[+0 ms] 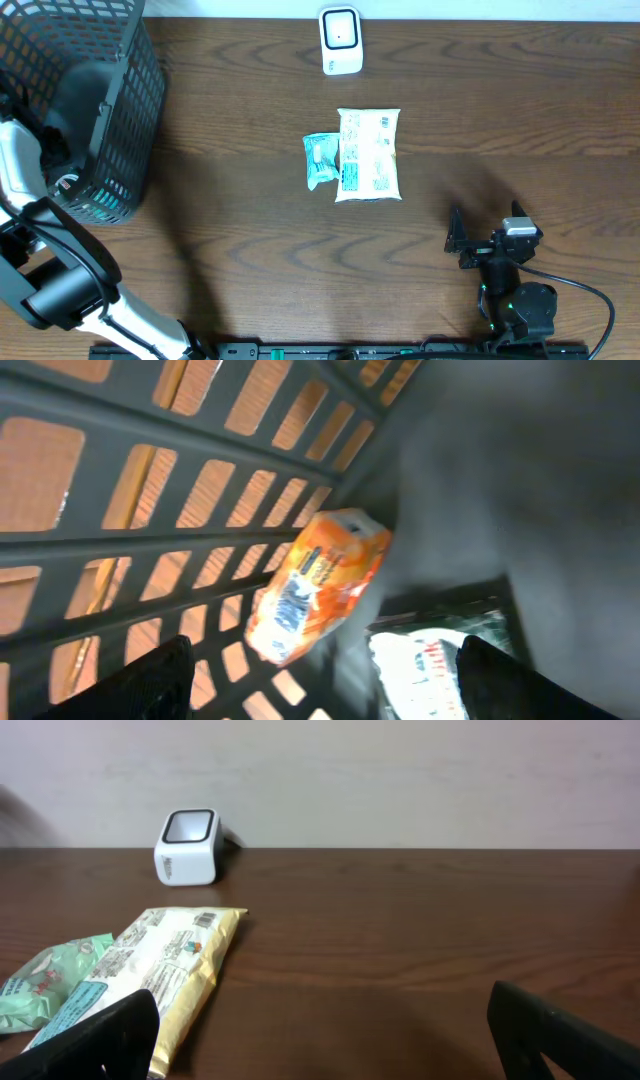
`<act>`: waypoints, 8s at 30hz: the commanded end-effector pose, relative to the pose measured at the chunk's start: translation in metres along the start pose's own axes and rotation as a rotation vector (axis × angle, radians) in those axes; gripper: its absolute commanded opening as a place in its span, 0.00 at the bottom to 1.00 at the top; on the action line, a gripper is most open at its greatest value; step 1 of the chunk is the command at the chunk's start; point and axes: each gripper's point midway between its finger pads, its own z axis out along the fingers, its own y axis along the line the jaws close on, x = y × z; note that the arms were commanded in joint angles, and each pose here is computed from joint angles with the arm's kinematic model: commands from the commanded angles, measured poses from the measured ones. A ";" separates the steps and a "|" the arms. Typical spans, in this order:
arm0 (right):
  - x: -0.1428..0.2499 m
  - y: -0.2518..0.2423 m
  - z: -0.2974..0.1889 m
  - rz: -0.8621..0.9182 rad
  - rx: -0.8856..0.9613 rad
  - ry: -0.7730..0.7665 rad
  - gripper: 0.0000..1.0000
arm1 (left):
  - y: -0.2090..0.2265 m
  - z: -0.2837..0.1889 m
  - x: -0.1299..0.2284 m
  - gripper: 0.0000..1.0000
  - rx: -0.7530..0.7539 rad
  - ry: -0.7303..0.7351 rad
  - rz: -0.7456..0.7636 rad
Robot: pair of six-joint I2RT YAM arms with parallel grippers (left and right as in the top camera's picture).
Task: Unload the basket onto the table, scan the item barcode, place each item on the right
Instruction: 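Move the left gripper back into the grey basket, then grasp the orange snack pack in the basket with the left gripper, then carry the orange pack toward the white scanner with the left gripper, then hold the orange pack under the scanner, then set it left of the green bag, then move the left gripper back into the grey basket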
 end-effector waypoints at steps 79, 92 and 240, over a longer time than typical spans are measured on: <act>0.000 -0.001 0.000 0.010 0.005 -0.001 0.99 | 0.001 -0.173 -0.080 0.07 0.613 -0.540 -0.418; 0.000 -0.001 0.000 0.010 0.005 -0.001 0.99 | -0.058 -0.353 -0.050 0.08 1.261 -0.523 -0.563; 0.000 -0.001 0.000 0.010 0.005 -0.001 0.99 | -0.110 -0.273 -0.086 0.72 0.643 -0.273 -0.460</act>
